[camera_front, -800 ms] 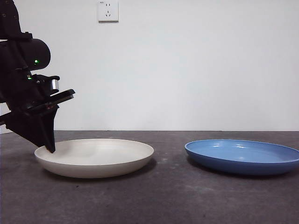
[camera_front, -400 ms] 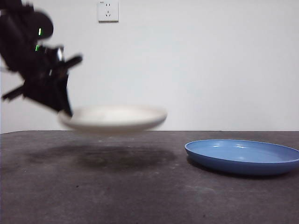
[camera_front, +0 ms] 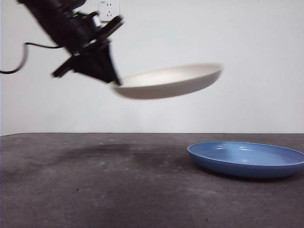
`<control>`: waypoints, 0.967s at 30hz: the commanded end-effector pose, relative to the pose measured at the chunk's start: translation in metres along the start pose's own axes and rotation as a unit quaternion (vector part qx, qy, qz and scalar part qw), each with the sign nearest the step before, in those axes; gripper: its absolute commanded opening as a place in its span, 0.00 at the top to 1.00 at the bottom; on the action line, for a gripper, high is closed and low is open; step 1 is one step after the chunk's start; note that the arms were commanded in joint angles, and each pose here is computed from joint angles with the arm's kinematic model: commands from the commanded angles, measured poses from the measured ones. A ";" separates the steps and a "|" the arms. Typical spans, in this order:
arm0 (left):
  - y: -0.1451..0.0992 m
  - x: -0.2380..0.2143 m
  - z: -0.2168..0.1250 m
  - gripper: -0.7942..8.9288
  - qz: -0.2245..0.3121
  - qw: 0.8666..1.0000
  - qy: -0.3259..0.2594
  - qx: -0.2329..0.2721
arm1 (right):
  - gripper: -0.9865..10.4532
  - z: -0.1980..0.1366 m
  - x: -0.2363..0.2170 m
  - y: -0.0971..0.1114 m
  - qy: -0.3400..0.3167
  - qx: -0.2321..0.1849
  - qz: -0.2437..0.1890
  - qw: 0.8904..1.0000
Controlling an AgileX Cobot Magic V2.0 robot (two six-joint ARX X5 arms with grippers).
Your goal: Pick up the white plate, put it on the blue plate, put it on desk
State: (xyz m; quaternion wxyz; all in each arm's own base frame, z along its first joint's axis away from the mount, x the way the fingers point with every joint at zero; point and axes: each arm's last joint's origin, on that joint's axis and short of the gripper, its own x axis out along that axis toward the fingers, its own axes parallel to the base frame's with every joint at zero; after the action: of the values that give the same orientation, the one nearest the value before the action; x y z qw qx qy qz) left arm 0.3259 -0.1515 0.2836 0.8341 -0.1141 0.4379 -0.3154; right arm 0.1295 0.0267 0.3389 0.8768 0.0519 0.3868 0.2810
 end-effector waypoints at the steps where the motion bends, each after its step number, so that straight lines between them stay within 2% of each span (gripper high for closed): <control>1: -0.016 0.012 0.008 0.90 -0.026 0.999 -0.014 -0.014 | 0.58 0.005 -0.006 0.003 -0.018 0.004 0.000 1.000; 5: -0.029 0.033 0.013 0.90 -0.038 0.999 0.004 -0.008 | 0.58 0.003 -0.011 0.006 -0.030 0.000 -0.005 1.000; 10: -0.044 0.065 0.024 0.90 -0.047 0.998 0.029 -0.005 | 0.58 0.001 -0.025 0.012 -0.057 -0.001 -0.037 0.998; 15: -0.054 0.101 0.034 0.90 -0.036 0.998 0.057 -0.002 | 0.58 0.000 -0.045 0.021 -0.079 -0.008 -0.058 0.995; 22: -0.057 0.147 0.035 0.90 -0.004 0.994 0.110 0.006 | 0.58 0.000 -0.066 0.031 -0.095 -0.012 -0.095 0.991; 29: -0.058 0.170 0.025 0.90 0.000 0.991 0.134 0.009 | 0.58 -0.001 -0.068 0.032 -0.093 -0.011 -0.095 0.991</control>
State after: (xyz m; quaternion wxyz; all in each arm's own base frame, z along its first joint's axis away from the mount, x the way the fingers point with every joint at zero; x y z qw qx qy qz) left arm 0.3896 -0.2954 0.2137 0.7664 -0.0689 0.5533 -0.3189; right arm 0.0779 0.0166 0.3875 0.9298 0.0284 0.3109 0.1947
